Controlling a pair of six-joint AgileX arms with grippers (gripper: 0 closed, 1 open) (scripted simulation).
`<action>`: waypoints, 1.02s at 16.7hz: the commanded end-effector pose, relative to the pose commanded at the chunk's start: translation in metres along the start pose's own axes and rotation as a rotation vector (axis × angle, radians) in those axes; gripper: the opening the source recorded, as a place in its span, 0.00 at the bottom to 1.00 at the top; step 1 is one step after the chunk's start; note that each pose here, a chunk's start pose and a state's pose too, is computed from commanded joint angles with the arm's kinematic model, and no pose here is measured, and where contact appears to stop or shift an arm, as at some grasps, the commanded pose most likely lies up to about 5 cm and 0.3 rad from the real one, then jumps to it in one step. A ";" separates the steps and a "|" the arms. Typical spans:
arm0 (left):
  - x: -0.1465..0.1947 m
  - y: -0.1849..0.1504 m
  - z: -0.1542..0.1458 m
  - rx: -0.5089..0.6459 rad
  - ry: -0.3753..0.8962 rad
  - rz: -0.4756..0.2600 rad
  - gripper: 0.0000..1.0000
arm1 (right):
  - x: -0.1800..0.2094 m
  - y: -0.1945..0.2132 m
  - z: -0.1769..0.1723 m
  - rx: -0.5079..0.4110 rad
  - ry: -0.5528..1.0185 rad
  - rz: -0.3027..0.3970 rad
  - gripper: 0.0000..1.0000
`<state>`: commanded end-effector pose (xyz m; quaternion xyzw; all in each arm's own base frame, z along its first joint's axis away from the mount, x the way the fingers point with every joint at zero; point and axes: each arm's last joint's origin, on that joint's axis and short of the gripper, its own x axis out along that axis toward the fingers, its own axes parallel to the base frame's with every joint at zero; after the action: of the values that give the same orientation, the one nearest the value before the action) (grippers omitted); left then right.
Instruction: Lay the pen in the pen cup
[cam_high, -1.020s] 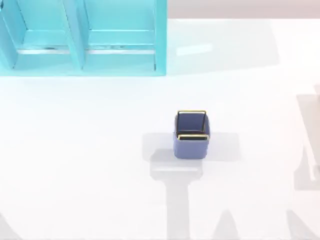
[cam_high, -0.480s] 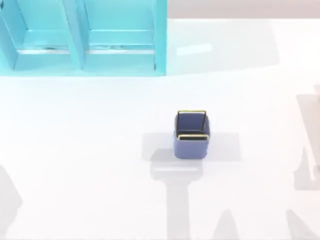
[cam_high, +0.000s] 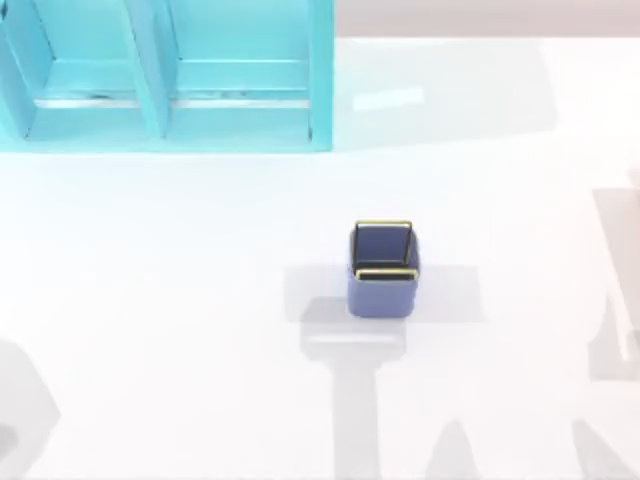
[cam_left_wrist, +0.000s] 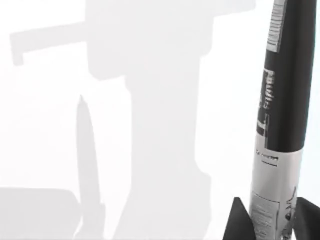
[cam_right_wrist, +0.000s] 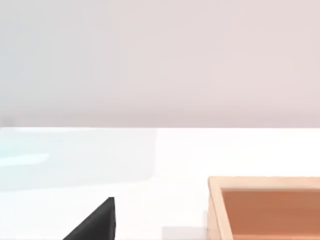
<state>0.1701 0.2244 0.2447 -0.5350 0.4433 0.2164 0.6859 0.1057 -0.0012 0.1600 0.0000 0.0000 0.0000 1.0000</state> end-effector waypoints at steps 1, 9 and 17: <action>0.002 -0.001 0.000 0.007 0.000 0.006 0.00 | 0.000 0.000 0.000 0.000 0.000 0.000 1.00; 0.074 -0.066 -0.009 0.364 -0.036 0.247 0.00 | 0.000 0.000 0.000 0.000 0.000 0.000 1.00; 0.213 -0.181 -0.138 1.016 -0.290 0.523 0.00 | 0.000 0.000 0.000 0.000 0.000 0.000 1.00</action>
<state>0.3667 -0.0019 0.1594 0.0229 0.5104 0.2099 0.8336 0.1057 -0.0012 0.1600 0.0000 0.0000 0.0000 1.0000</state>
